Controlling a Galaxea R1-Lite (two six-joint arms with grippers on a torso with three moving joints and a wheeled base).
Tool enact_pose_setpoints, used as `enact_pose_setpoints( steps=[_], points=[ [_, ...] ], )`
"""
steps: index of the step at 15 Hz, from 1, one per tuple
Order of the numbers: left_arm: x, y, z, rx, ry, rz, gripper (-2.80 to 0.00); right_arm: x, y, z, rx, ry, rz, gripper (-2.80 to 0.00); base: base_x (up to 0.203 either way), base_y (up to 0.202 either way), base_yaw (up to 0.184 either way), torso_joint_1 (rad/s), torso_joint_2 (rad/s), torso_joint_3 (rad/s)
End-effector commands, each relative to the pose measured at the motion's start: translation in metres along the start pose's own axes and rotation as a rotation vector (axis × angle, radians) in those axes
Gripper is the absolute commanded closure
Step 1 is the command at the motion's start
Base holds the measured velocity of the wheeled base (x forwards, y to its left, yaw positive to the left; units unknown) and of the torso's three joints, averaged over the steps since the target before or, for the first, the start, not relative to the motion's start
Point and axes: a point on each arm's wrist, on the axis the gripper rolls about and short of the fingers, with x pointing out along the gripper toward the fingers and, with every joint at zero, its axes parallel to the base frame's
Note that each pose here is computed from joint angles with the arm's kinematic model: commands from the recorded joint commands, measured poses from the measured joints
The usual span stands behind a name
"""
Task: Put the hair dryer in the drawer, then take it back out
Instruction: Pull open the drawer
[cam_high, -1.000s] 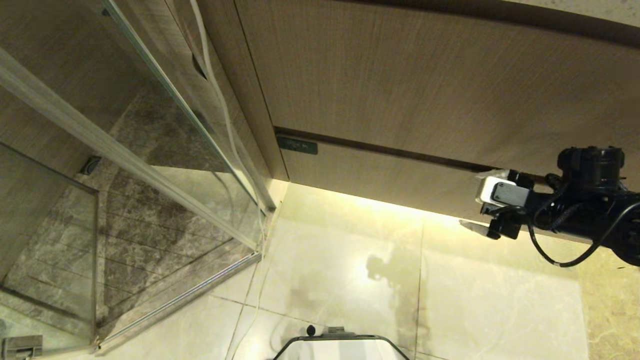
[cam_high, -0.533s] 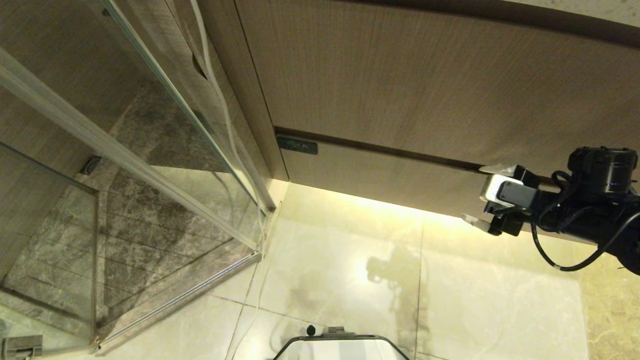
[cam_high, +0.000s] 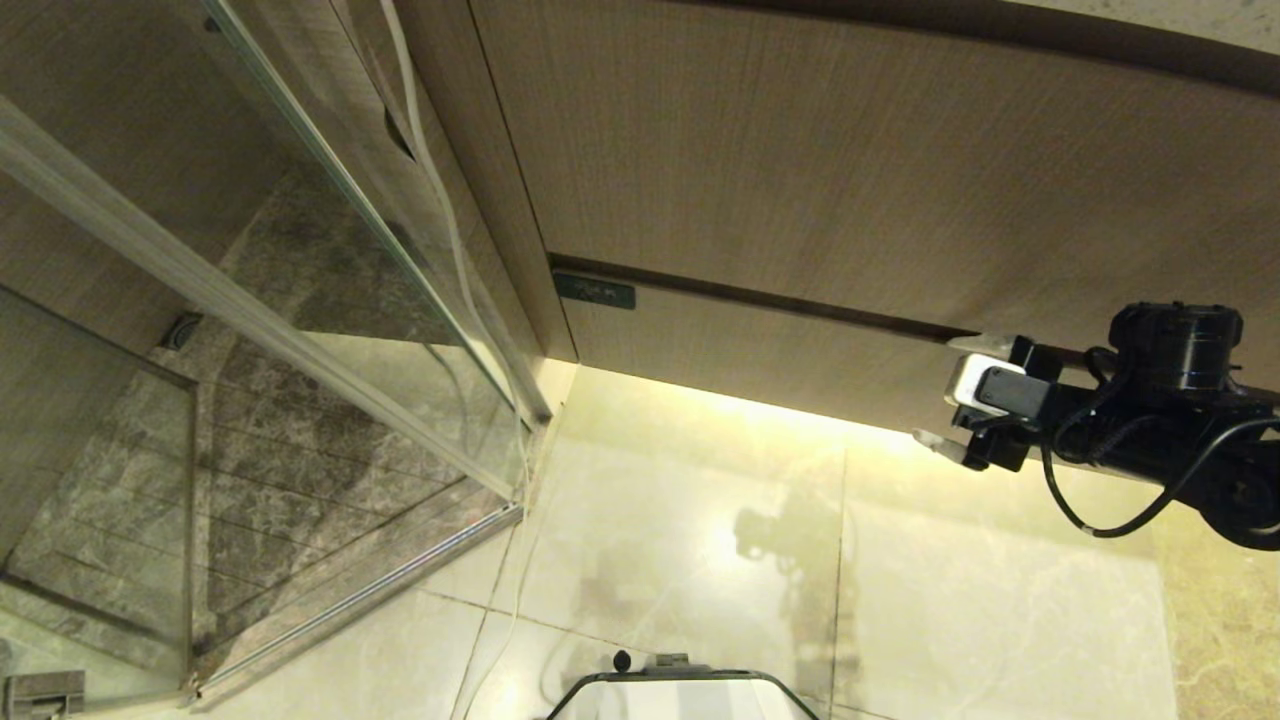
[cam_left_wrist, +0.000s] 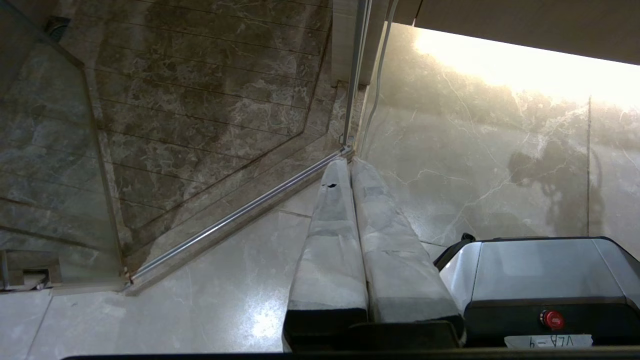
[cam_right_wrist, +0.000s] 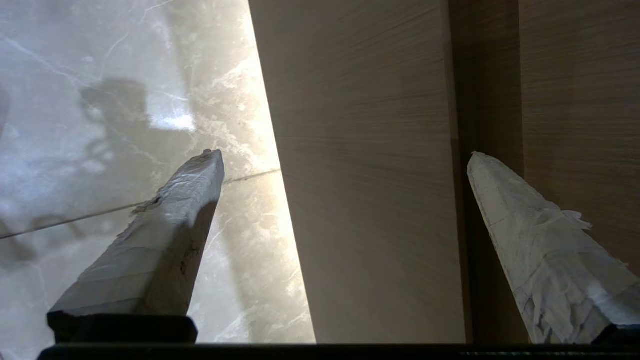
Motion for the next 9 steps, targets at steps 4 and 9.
enact_pose_setpoints(
  steps=[4,9],
  points=[
    [0.000,0.000,0.000,0.000,0.001,0.000,0.00,0.021,0.000,-0.007,-0.004,-0.007,-0.012,-2.80,0.000,0.000,0.000,0.000,0.00,0.000],
    [0.000,0.000,0.000,0.000,0.001,0.000,0.00,0.031,0.000,-0.011,-0.010,-0.015,-0.035,-2.80,0.000,0.000,0.000,0.000,0.00,0.000]
  ],
)
